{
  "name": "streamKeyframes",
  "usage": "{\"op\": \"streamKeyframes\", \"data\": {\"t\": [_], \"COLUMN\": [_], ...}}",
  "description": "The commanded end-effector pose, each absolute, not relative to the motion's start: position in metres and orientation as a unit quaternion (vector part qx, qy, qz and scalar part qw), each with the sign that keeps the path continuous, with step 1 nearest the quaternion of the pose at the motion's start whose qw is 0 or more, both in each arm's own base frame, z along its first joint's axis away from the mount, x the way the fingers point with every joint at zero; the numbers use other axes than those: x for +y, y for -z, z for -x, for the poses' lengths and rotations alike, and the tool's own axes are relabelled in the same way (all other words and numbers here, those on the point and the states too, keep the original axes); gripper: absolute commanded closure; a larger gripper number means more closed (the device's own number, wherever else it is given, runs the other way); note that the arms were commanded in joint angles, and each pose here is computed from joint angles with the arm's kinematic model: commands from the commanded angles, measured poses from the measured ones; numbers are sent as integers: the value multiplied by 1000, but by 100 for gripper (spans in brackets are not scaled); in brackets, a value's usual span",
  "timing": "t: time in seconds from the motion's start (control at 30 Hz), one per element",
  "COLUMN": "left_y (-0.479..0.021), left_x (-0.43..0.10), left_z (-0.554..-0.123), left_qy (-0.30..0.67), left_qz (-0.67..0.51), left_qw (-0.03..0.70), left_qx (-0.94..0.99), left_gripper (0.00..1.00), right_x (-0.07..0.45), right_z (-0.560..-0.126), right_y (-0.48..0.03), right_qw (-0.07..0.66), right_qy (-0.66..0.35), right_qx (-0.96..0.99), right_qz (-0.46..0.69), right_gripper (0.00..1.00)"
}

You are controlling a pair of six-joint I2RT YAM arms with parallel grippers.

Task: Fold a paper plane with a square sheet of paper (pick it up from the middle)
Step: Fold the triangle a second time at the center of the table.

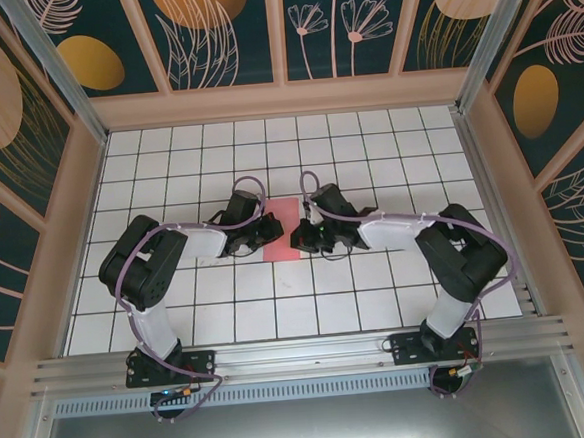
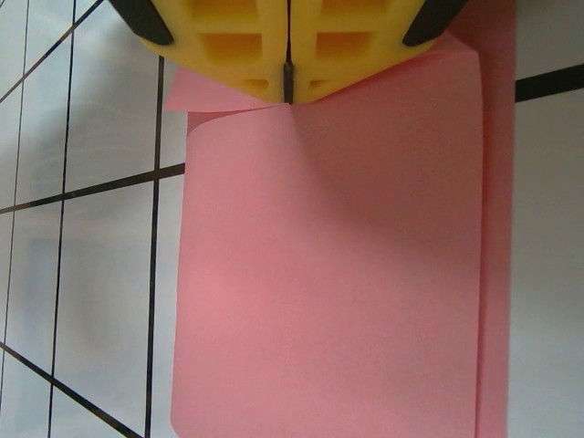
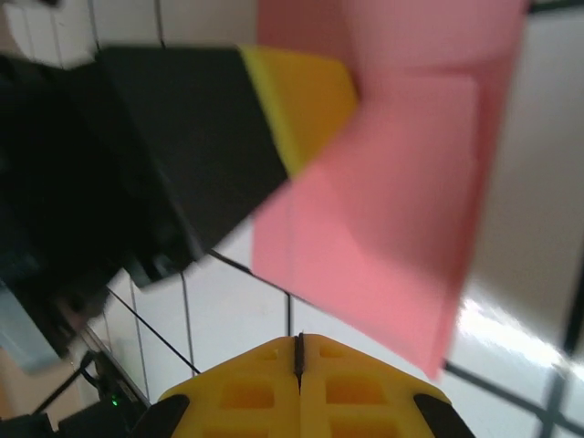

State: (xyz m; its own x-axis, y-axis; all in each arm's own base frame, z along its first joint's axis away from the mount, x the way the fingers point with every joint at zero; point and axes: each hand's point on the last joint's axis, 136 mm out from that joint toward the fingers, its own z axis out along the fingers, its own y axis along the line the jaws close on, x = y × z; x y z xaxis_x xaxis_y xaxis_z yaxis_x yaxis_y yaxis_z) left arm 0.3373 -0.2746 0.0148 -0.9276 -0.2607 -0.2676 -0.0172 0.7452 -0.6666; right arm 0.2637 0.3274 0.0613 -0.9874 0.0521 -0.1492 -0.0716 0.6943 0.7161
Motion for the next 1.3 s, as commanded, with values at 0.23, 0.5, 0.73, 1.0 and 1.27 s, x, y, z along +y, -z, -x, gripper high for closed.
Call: {"op": "streamKeyframes", "data": {"t": [0.23,0.5,0.73,1.0,1.27], "left_y": [-9,-61,-70,-32,8], "left_x": [-266,-281,-288,-287,-255], "left_z": [-334,-337,-325,-316,-320], "left_qy": [330,376,418,399,297], "left_qz": [81,45,46,65,100], "left_qw": [164,184,172,142,148], "left_qx": [926,907,891,904,938], "left_gripper": [89,73,82,86,88], "right_x": [313,305,305,303,298], "right_z": [-260,-250,-252,-250,-247], "right_y": [0,12,12,18,25], "right_qw": [28,16,17,11,7], "right_qy": [-329,-319,-315,-310,-295], "right_qx": [943,947,948,950,955], "right_qz": [-34,-39,-38,-41,-42], "right_gripper": [97,98,98,99,99]}}
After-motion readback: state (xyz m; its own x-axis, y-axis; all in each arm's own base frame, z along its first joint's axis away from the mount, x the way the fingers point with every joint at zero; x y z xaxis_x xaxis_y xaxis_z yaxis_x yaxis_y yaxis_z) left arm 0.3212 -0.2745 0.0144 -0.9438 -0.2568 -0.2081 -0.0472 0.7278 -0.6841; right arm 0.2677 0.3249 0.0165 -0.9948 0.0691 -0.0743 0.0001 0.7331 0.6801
